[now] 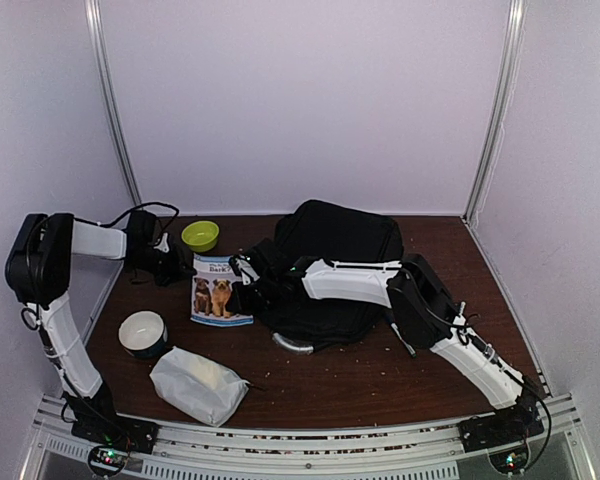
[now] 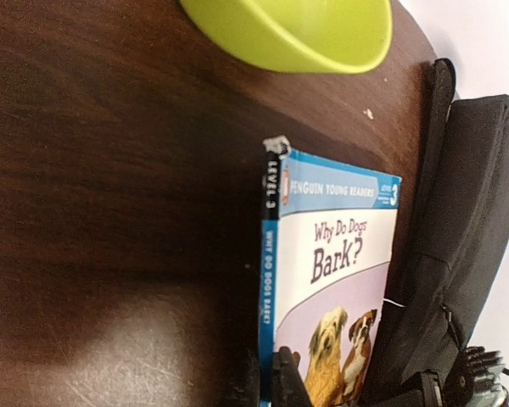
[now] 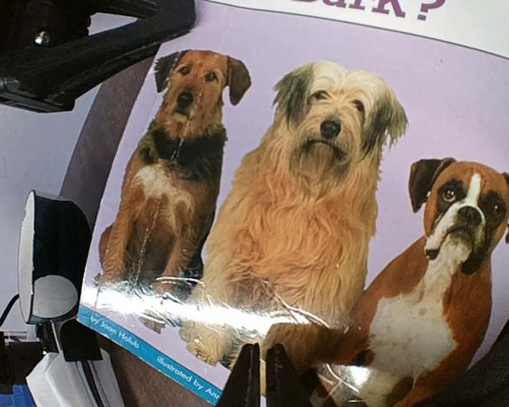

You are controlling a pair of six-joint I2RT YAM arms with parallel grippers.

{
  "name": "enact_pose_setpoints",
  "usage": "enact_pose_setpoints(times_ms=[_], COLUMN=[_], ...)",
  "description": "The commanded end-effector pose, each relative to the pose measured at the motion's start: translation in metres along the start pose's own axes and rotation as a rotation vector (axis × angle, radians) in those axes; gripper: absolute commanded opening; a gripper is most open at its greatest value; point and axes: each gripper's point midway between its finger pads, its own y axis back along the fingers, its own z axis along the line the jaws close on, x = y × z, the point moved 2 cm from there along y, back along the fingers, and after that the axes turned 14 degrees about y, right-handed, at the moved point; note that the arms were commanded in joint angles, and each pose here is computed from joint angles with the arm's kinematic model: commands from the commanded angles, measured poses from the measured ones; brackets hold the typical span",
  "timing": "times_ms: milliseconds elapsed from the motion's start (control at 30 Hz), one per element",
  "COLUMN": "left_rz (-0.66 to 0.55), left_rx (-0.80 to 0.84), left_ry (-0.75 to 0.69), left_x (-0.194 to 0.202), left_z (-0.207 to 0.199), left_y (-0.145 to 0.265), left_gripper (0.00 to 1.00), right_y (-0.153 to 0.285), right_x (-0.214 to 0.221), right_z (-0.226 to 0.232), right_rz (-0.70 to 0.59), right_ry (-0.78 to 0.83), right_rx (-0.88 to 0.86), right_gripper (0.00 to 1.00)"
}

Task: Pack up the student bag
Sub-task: Pick up the book at the center of the board, then pass from the left arm to the right

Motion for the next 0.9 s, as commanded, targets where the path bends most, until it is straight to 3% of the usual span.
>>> enact_pose_setpoints(times_ms=[0,500,867], left_rz=[-0.04,-0.17,-0.169], left_rx=[0.072,0.104,0.392], left_ry=[-0.065,-0.358,-0.627], left_x=[0.002,0.015,0.077], left_z=[-0.029,-0.083,-0.18], left_y=[0.027,0.125,0.2], left_gripper=[0.0,0.0,0.0], right_y=[-0.014,0.116,0.26], right_x=[0.034,-0.059,-0.101], right_z=[-0.026,0.069,0.051], right_rz=[0.085,-0.116,-0.254], right_ry=[-0.031,0.233,0.415], right_rx=[0.004,-0.176,-0.191], right_gripper=[0.07,0.39,0.54])
